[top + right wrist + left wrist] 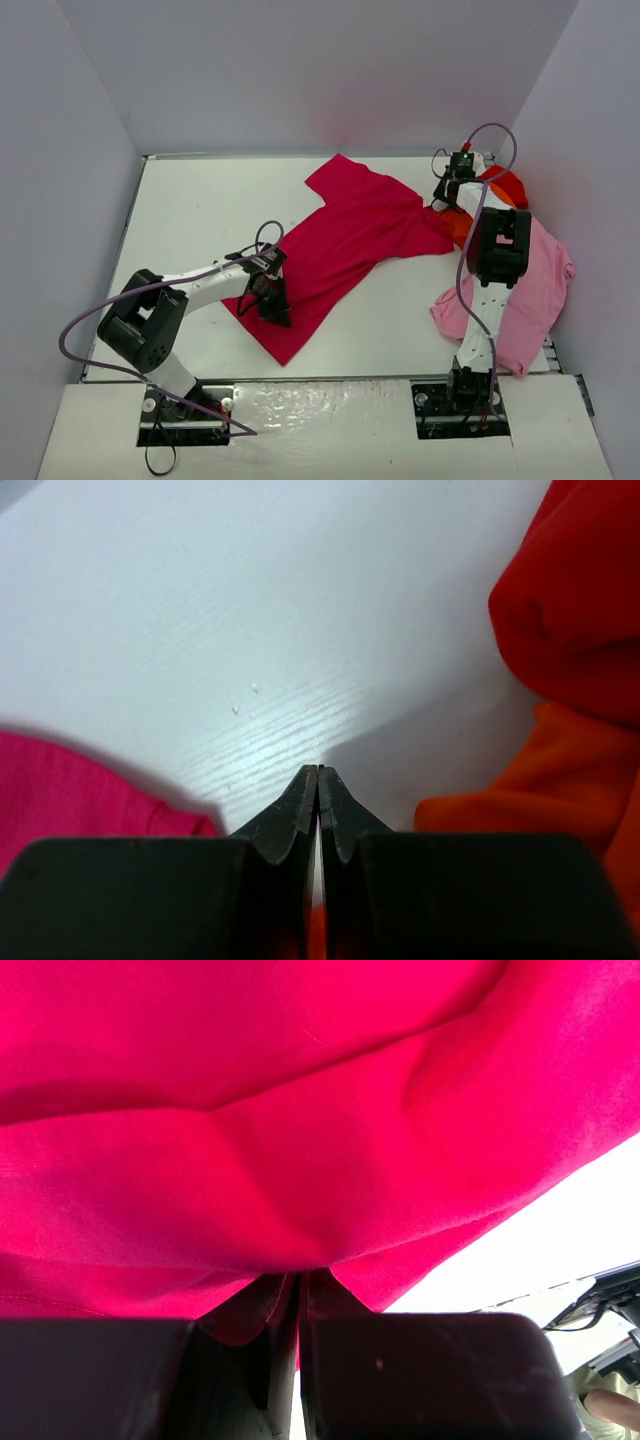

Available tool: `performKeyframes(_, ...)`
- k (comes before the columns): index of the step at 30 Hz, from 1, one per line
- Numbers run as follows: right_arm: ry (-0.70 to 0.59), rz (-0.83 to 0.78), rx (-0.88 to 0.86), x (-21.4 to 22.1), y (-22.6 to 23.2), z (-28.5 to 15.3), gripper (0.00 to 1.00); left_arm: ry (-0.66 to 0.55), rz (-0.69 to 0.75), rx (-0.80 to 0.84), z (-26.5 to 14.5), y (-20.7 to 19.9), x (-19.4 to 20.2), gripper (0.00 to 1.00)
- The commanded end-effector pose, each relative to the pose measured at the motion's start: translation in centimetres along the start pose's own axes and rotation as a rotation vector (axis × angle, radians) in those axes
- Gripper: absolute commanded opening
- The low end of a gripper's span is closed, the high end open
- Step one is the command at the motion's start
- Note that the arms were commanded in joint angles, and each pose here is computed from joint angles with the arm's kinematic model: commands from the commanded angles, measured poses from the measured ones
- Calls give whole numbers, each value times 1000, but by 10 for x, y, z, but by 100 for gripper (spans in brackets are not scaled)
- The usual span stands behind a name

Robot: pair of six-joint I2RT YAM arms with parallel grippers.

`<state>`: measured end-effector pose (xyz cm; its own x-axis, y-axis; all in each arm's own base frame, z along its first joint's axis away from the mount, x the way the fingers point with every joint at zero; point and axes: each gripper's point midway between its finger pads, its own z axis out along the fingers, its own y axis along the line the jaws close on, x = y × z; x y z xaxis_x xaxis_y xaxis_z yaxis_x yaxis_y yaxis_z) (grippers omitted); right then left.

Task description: Fold and stack the t-shirts

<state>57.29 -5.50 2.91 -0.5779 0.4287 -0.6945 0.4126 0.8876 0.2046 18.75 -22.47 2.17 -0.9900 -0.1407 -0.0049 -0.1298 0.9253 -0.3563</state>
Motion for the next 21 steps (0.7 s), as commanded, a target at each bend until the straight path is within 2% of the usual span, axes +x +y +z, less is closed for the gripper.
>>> performKeyframes(1,-139,-4,-163,-55,52,-25,0,7,28,-134,-3,33,12,0)
performKeyframes(6,-198,-30,-140,-62,68,-70,0,14,30,-145,-3,37,15,0)
performKeyframes(16,-119,-50,-53,8,45,-151,0,6,60,-158,-17,38,16,0)
performKeyframes(21,-16,5,-68,50,38,-173,0,-6,75,-146,-34,34,18,0)
